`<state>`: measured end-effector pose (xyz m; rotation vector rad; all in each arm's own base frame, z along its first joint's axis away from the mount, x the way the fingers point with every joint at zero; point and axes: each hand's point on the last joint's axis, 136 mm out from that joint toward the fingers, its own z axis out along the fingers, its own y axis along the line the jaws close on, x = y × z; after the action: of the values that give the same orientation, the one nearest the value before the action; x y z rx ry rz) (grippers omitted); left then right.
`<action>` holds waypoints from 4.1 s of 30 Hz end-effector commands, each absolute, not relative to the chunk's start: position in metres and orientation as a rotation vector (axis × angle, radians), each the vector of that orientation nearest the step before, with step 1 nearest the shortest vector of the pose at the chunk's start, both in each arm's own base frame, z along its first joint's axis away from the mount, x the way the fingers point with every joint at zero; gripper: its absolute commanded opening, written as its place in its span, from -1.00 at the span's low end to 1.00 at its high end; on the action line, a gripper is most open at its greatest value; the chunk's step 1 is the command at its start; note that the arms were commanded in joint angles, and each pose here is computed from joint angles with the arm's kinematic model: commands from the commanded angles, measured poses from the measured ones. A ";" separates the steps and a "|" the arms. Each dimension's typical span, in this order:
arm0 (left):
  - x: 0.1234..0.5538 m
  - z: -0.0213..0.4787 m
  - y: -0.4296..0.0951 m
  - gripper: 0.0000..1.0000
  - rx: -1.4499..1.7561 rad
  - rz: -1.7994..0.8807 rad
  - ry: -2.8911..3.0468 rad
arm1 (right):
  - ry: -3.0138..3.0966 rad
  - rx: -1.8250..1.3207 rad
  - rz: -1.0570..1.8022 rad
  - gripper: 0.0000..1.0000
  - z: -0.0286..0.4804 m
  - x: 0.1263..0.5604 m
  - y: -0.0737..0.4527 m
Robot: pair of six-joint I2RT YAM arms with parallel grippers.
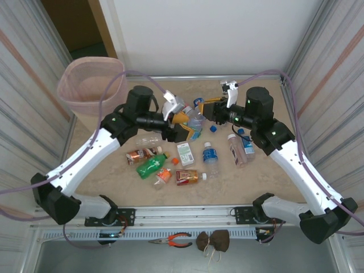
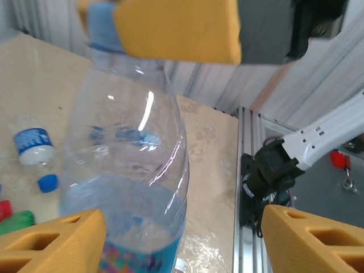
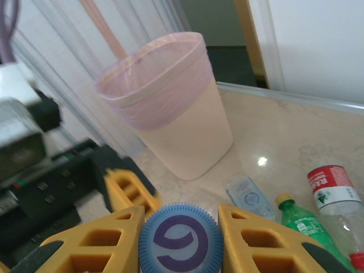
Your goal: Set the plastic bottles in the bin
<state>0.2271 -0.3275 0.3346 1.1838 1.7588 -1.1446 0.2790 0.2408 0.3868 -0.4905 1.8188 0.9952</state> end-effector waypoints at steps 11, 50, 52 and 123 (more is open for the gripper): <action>0.245 0.329 -0.338 0.56 1.216 -1.044 1.760 | 1.719 -0.534 1.083 -1.00 0.422 0.260 0.242; 0.226 0.336 -0.314 0.37 1.317 -1.092 1.596 | 1.697 -0.719 1.116 -1.00 0.437 0.229 0.269; 0.222 0.338 -0.313 0.31 1.326 -1.099 1.579 | 1.695 -0.720 1.113 -1.00 0.437 0.230 0.269; 0.467 0.305 0.002 0.11 0.171 -0.292 2.311 | 1.705 -0.450 0.788 0.59 0.436 0.238 0.187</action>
<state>0.4667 0.0023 0.3089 0.1452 2.2995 -0.2690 0.2396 0.1930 0.4378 -0.4592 1.7093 0.8172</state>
